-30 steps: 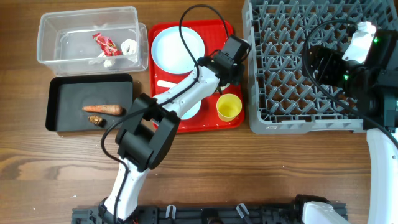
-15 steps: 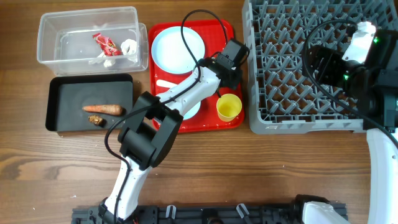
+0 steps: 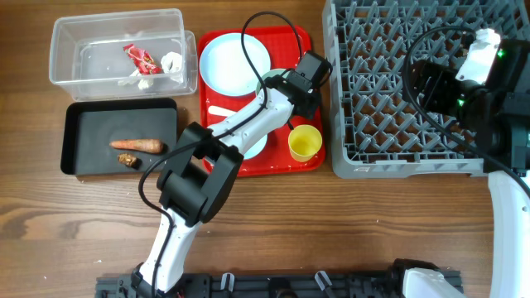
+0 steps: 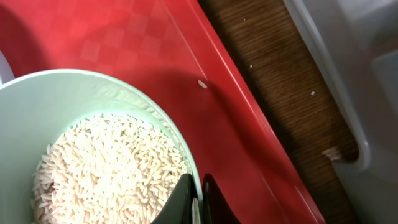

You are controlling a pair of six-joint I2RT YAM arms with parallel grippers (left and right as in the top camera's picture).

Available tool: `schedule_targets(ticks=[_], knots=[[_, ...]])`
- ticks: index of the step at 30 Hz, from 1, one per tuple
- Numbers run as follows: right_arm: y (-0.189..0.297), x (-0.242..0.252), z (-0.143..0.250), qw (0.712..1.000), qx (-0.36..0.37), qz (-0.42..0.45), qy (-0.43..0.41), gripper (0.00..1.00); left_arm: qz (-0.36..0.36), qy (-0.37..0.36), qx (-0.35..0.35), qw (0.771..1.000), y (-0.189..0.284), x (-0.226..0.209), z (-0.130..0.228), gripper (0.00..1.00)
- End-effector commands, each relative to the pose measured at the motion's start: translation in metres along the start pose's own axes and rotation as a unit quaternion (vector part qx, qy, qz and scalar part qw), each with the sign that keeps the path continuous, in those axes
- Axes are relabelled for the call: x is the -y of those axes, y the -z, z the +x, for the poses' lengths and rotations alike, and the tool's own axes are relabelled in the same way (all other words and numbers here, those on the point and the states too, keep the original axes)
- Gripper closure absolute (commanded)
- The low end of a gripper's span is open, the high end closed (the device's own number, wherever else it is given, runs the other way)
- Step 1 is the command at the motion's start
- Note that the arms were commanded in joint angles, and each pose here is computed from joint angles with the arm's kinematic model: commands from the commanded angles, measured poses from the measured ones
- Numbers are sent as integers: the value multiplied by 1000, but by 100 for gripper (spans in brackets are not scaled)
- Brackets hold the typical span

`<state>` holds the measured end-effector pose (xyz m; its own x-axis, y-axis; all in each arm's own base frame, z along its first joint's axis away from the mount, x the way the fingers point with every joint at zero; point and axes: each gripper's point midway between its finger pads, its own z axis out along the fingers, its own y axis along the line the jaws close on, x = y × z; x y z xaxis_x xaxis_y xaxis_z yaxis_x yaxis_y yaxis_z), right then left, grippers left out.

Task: Sort waste into correct bins and load items into the dishwasher rack
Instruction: 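Grasp the green bowl of rice with the left gripper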

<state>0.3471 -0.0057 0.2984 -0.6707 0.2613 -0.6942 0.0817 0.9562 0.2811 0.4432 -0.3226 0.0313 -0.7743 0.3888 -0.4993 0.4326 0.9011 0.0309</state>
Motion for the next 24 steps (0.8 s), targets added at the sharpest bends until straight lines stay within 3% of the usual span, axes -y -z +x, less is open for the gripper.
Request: schedule_targets(ticks=[1,6,14,24], knots=[[1,3,-7,1000,10,8,-1,0,6,1,7,1000,15,1,-7,96],[1,3,-7,1000,10,8,-1,0,10,24,31,999,53,-3,-25,96],[1,2,-7,1000,10,8,-2,1,9,117,64,991,135,-35,-44,96],[1,1,-6,1000,8,4,-3,1,-11,238,5,971,207,-97,-3,96]])
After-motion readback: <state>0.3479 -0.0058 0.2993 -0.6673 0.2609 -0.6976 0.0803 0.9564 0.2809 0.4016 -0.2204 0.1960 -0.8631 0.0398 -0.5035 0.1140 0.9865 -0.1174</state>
